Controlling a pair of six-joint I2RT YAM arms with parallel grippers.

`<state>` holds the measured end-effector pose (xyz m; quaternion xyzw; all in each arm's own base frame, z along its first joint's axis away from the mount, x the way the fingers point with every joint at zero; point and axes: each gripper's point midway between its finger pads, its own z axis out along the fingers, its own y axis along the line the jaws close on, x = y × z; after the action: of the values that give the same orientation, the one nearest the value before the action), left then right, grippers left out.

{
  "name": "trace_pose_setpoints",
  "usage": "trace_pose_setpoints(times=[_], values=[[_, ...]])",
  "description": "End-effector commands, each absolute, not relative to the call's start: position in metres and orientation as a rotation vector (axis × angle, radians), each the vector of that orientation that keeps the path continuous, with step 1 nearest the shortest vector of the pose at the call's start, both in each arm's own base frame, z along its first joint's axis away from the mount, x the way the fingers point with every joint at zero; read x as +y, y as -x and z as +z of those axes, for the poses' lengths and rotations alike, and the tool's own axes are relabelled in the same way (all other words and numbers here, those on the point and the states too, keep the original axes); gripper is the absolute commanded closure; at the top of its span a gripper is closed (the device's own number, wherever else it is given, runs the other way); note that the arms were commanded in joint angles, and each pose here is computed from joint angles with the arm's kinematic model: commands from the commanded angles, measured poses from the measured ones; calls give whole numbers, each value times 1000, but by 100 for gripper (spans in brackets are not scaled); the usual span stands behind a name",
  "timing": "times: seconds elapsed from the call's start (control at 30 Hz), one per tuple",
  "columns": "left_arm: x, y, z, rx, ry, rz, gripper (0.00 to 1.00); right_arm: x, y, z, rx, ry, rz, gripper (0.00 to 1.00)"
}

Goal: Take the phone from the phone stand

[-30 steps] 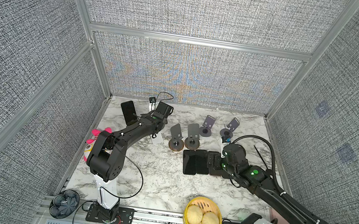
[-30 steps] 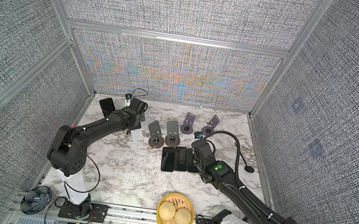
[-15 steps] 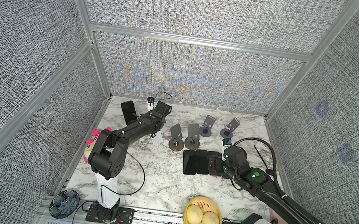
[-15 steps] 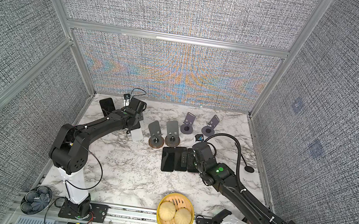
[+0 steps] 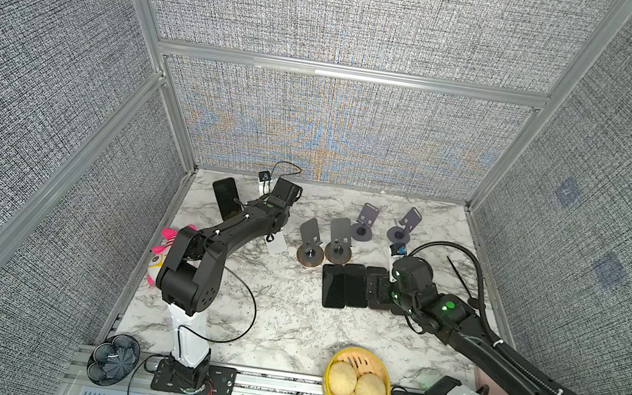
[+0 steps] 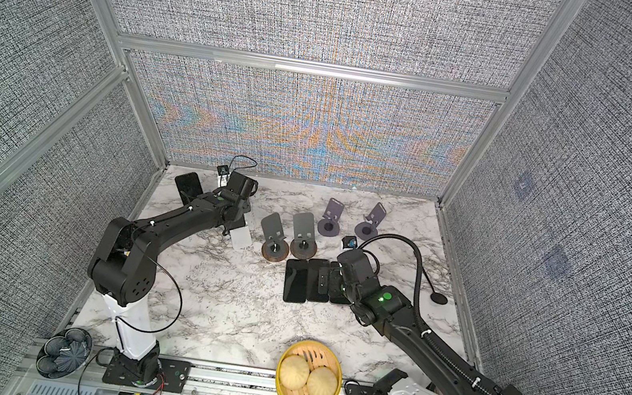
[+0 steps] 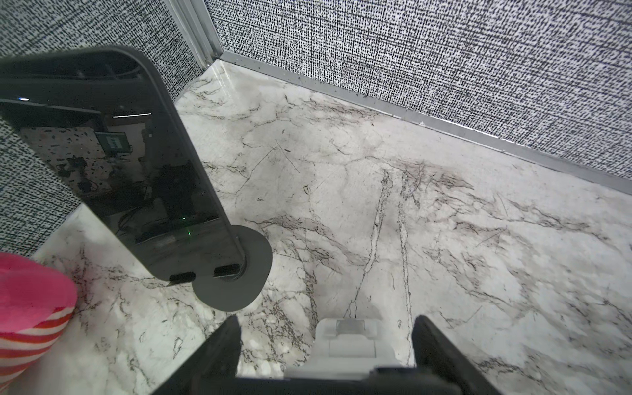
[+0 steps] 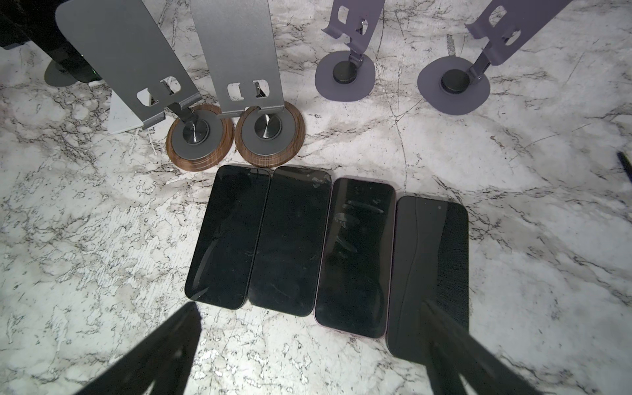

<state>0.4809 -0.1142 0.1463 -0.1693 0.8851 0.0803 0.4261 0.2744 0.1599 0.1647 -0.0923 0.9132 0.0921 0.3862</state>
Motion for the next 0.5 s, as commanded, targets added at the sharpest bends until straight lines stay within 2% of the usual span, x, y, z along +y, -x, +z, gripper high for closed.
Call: trace_pose_setpoints(times=[0.0, 0.47], values=[[-109, -479, 152, 2210, 426, 235, 21, 163, -278, 171, 2302, 238, 244, 2], [-109, -467, 168, 2236, 412, 211, 23, 166, -279, 170, 2309, 236, 259, 2]])
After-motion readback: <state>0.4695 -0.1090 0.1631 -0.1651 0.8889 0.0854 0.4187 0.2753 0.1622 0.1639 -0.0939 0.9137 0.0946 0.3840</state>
